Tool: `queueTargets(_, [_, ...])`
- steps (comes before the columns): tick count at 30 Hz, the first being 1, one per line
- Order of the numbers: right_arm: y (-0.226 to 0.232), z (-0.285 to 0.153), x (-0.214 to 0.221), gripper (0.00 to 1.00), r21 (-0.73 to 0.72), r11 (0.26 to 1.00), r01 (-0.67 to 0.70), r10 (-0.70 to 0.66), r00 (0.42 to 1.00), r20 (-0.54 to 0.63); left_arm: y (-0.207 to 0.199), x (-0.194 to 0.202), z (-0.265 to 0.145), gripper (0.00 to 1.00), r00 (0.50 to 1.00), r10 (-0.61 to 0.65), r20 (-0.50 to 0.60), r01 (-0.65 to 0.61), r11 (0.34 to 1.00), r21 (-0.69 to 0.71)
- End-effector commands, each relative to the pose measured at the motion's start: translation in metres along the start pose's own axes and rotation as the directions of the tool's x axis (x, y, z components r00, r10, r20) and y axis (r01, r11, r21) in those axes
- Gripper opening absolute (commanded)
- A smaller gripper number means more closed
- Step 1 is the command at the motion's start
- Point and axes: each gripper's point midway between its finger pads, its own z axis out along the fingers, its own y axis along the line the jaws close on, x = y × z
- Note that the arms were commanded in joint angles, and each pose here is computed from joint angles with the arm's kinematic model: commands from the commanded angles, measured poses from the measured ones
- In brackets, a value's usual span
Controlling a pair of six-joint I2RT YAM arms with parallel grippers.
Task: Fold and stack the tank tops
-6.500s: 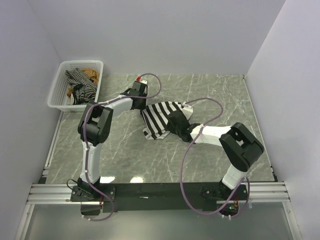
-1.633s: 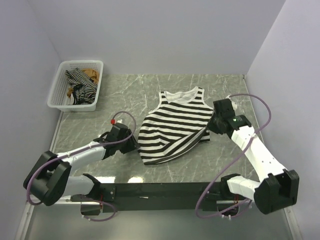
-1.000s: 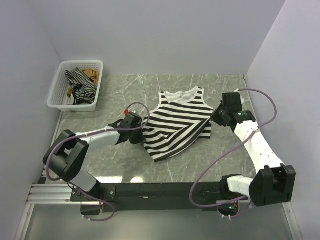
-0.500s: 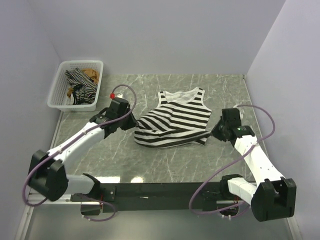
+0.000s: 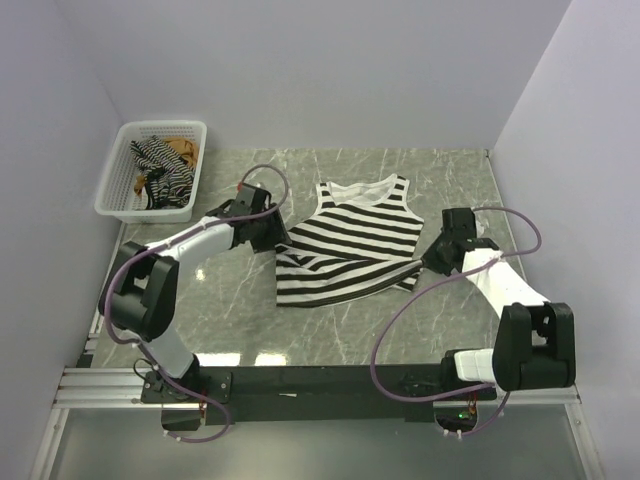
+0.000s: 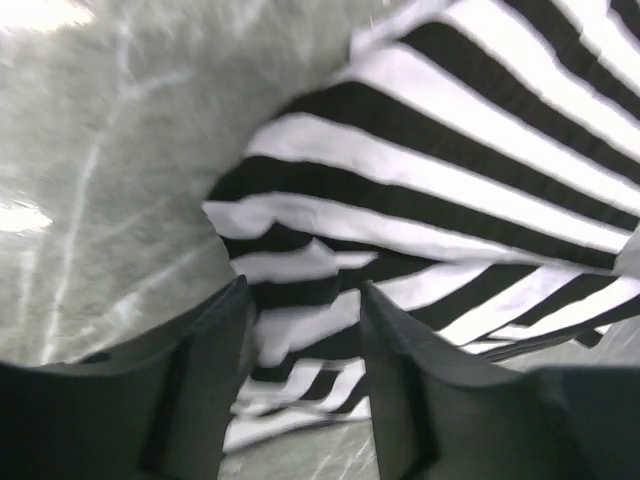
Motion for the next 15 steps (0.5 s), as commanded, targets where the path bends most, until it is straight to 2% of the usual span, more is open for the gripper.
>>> queueTargets(1, [0.017,0.002,-0.023,0.00,-0.042,0.999,-0.004,0.007,0.998,0.061,-0.020,-0.029,-0.030,0.58,0.992,0.017,0.127,-0.028,0.996,0.086])
queueTargets(2, [0.016,0.004,-0.023,0.00,-0.041,0.999,-0.005,0.008,0.998,0.058,-0.016,-0.028,-0.035,0.62,0.990,0.007,0.139,-0.018,0.997,0.078])
queueTargets(4, [0.015,0.009,-0.018,0.00,-0.041,0.999,-0.006,0.008,0.999,0.045,0.002,-0.014,-0.042,0.62,0.989,-0.005,0.147,-0.001,0.999,0.045])
queueTargets(7, [0.011,0.015,-0.013,0.00,-0.033,0.999,-0.001,0.003,0.999,0.036,0.027,0.017,-0.044,0.57,0.993,-0.022,0.118,0.019,0.999,0.026])
queueTargets(8, [0.010,0.015,-0.012,0.00,-0.032,0.999,-0.002,0.003,0.999,0.035,0.031,0.024,-0.044,0.50,0.993,-0.029,0.112,0.026,0.999,0.031])
queueTargets(10, [0.008,0.016,-0.010,0.00,-0.032,0.999,-0.001,0.002,1.000,0.031,0.041,0.054,-0.043,0.46,0.997,-0.051,0.060,0.048,0.997,0.052])
queueTargets(15, [0.007,0.013,-0.006,0.00,-0.043,0.999,0.006,-0.005,0.999,0.031,0.042,0.100,-0.046,0.48,0.999,-0.038,0.021,0.037,0.999,0.027])
